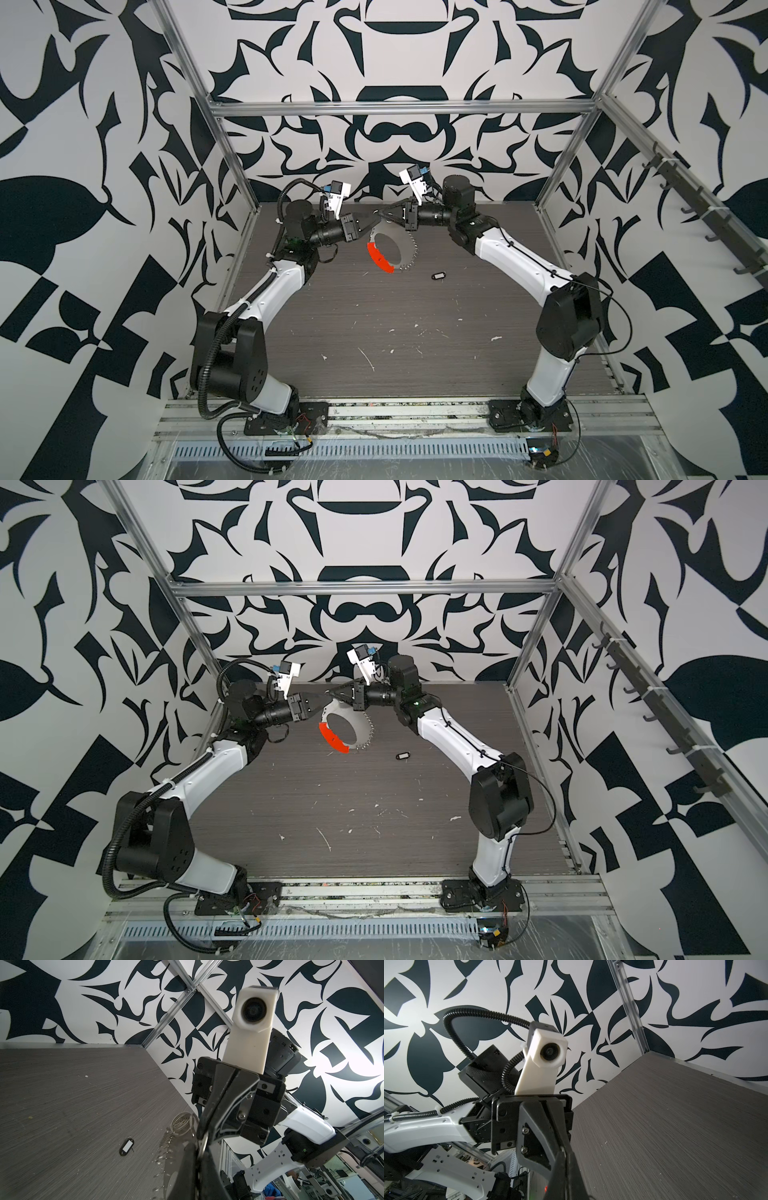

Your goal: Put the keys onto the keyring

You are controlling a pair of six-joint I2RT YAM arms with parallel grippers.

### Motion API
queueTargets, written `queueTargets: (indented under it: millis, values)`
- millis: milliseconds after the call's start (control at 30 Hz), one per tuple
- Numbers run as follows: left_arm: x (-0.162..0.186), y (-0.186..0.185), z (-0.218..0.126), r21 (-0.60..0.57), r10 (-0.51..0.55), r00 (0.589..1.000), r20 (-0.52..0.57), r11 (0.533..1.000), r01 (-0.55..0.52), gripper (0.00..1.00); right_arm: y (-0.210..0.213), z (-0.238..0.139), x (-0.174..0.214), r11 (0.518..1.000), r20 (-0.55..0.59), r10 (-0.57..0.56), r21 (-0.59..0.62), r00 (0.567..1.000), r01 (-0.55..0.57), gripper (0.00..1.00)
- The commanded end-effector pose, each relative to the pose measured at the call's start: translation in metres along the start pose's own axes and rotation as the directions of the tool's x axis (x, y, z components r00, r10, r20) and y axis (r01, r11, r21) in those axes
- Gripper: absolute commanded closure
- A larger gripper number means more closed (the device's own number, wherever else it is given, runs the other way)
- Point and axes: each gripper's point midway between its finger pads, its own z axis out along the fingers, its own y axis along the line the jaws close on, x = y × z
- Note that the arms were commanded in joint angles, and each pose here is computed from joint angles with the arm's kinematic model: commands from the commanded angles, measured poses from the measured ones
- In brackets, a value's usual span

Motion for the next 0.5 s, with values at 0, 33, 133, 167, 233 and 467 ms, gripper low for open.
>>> queueTargets:
  millis: [0, 33, 133, 167, 233, 467]
  values:
    - [-0.018, -0.022, -0.002, 0.016, 0.093, 0.995, 0.033, 0.996, -0.093, 1.0, 0.031, -0.004, -0.021, 0.995, 0.043, -0.086, -0.047, 0.995, 0.088, 1.0]
    - [-0.017, -0.021, -0.002, 0.007, 0.096, 0.995, 0.028, 0.995, -0.096, 1.0, 0.03, -0.004, -0.022, 0.994, 0.049, -0.097, -0.036, 0.994, 0.099, 1.0]
    - [-0.01, -0.016, -0.005, -0.051, 0.132, 0.991, -0.016, 0.99, -0.133, 0.8, 0.027, -0.007, -0.025, 0.989, 0.07, -0.148, 0.002, 0.986, 0.148, 1.0]
    - [-0.009, -0.014, -0.007, -0.085, 0.17, 0.985, -0.032, 0.981, -0.173, 0.74, 0.026, -0.008, -0.026, 0.986, 0.076, -0.169, 0.016, 0.983, 0.168, 1.0]
    - [-0.004, -0.005, -0.016, -0.194, 0.264, 0.96, -0.091, 0.941, -0.278, 0.72, 0.025, -0.01, -0.028, 0.977, 0.082, -0.214, 0.037, 0.973, 0.212, 1.0]
    - [0.002, 0.002, -0.038, -0.3, 0.483, 0.84, -0.245, 0.786, -0.54, 0.69, 0.03, -0.006, -0.025, 0.964, 0.069, -0.266, 0.015, 0.962, 0.265, 1.0]
